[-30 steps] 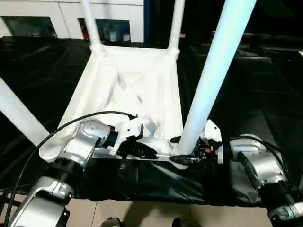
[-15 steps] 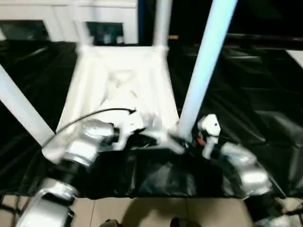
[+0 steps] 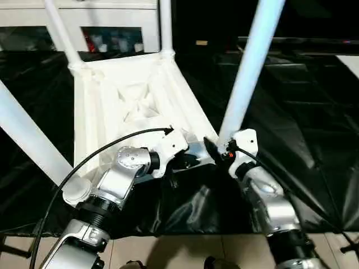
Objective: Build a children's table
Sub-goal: Rotate leg to tighten
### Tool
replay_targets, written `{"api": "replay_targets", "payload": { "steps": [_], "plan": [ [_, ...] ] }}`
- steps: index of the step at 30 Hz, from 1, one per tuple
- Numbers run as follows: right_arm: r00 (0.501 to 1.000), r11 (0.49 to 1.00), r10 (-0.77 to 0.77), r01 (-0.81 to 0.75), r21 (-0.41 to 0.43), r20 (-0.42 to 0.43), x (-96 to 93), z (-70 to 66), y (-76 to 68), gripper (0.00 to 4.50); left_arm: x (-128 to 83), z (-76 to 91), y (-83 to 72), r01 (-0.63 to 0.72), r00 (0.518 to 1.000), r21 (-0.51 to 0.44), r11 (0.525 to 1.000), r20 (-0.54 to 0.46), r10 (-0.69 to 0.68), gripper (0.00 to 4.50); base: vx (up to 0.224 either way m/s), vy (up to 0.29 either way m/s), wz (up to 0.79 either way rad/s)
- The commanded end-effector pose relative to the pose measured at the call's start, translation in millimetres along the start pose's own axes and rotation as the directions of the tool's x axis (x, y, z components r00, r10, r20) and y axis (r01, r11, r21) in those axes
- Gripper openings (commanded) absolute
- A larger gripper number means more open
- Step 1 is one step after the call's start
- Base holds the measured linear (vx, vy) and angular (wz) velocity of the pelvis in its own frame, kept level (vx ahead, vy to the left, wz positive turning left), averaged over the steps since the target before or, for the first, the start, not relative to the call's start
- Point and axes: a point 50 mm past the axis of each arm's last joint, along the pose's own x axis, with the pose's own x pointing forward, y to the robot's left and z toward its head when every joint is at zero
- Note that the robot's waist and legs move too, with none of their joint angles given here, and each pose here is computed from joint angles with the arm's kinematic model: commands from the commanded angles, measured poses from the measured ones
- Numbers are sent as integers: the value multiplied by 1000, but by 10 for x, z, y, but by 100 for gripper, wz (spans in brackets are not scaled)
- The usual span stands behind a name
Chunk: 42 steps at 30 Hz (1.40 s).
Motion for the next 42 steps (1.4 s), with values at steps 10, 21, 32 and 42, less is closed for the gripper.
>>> {"api": "replay_targets", "payload": {
  "steps": [10, 21, 32, 42],
  "plan": [
    [802, 801, 588, -595, -60, -102, -267, 42, 47, 379, -236, -306, -93, 297, 947, 13, 955, -131, -293, 0, 16, -6, 1],
    [619, 634, 762, -773, 24, -191, -294, 0, 50, 308, -352, -333, -45, 373, 919, 9, 928, -143, -368, 0, 0, 0, 0],
    [692, 703, 706, -710, 32, -152, -253, -11, 95, 259, -355, -337, -15, 337, 934, -10, 942, -120, -335, 0, 0, 0, 0],
    [986, 990, 81, -62, 129, -145, -48, -309, 198, 259, 139, -182, -219, 150, 989, -106, 983, 13, -149, 0, 0, 0, 0]
  ]
}}
